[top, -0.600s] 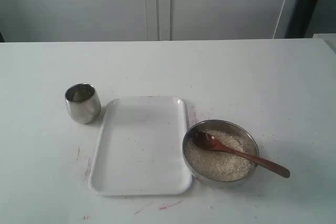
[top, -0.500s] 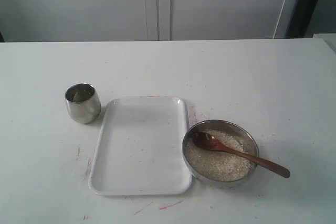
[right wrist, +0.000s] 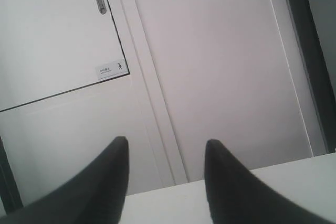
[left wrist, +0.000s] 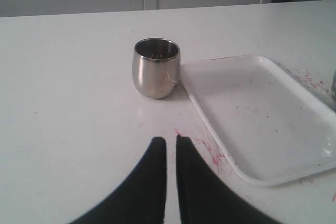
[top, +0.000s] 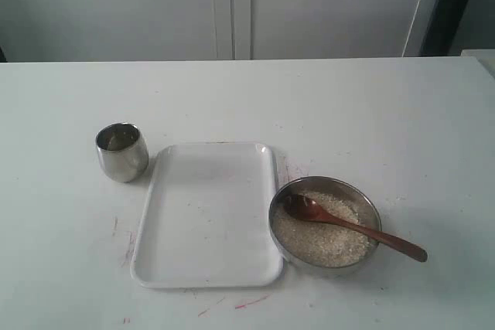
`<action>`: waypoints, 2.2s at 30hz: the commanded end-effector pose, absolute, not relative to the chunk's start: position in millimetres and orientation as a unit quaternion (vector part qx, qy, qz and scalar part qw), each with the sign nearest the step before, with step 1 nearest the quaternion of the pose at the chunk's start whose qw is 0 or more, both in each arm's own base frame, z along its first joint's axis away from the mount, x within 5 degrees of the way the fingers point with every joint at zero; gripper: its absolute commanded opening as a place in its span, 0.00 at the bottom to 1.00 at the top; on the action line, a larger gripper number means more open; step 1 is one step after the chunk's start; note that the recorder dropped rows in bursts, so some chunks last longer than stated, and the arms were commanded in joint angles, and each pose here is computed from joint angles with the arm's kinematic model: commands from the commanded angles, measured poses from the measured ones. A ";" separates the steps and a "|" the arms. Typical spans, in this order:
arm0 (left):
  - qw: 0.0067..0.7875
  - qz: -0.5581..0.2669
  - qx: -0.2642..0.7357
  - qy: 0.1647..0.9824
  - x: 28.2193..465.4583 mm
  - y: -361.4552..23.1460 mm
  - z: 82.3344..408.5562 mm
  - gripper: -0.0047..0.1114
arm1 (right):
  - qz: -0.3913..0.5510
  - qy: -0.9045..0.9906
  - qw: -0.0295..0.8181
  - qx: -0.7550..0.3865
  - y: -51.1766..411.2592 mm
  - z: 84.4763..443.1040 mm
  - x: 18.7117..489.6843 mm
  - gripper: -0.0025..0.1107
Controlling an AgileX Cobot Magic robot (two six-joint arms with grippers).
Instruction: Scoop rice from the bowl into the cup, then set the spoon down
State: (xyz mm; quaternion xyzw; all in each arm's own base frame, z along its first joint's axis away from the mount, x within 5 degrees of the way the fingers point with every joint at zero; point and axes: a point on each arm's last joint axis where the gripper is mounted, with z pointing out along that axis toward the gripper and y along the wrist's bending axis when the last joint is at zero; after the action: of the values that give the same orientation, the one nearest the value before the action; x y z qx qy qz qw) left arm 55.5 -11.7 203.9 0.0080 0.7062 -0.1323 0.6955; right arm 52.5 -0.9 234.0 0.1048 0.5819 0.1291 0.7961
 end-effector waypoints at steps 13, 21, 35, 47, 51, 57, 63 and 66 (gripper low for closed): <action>0.698 -0.138 0.004 0.703 55.3 -11.7 206.4 0.16 | 0.136 0.679 0.707 0.145 -0.9 300.3 42.0 0.02; 0.698 -0.138 0.004 0.703 55.3 -11.7 206.4 0.16 | 0.012 0.884 0.466 0.040 -2.0 376.8 98.3 0.02; 0.698 -0.138 0.004 0.703 55.3 -11.7 206.4 0.16 | 0.042 0.909 0.413 -0.037 9.2 369.8 104.6 0.02; 0.698 -0.138 0.004 0.703 55.3 -11.7 206.4 0.16 | 0.089 0.964 0.246 -0.052 16.3 334.4 152.9 0.02; 0.698 -0.138 0.004 0.703 55.3 -11.7 206.4 0.16 | 0.067 0.971 0.205 -0.103 25.1 330.5 165.6 0.02; 0.698 -0.138 0.004 0.703 55.3 -11.7 206.4 0.16 | -0.045 0.968 0.167 -0.181 43.4 321.1 179.4 0.02; 0.698 -0.138 0.004 0.703 55.3 -11.7 206.4 0.16 | -0.056 0.955 0.139 -0.254 73.6 307.6 184.7 0.02; 0.698 -0.138 0.004 0.703 55.3 -11.7 206.4 0.16 | -0.058 0.958 0.119 -0.255 79.7 298.8 189.9 0.02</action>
State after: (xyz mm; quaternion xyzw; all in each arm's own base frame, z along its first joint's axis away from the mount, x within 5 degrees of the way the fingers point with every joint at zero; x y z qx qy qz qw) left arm 55.5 -11.7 203.9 0.0080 0.7062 -0.1323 0.6955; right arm 185.4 75.5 302.5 -0.2546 0.9571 -0.0507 0.1285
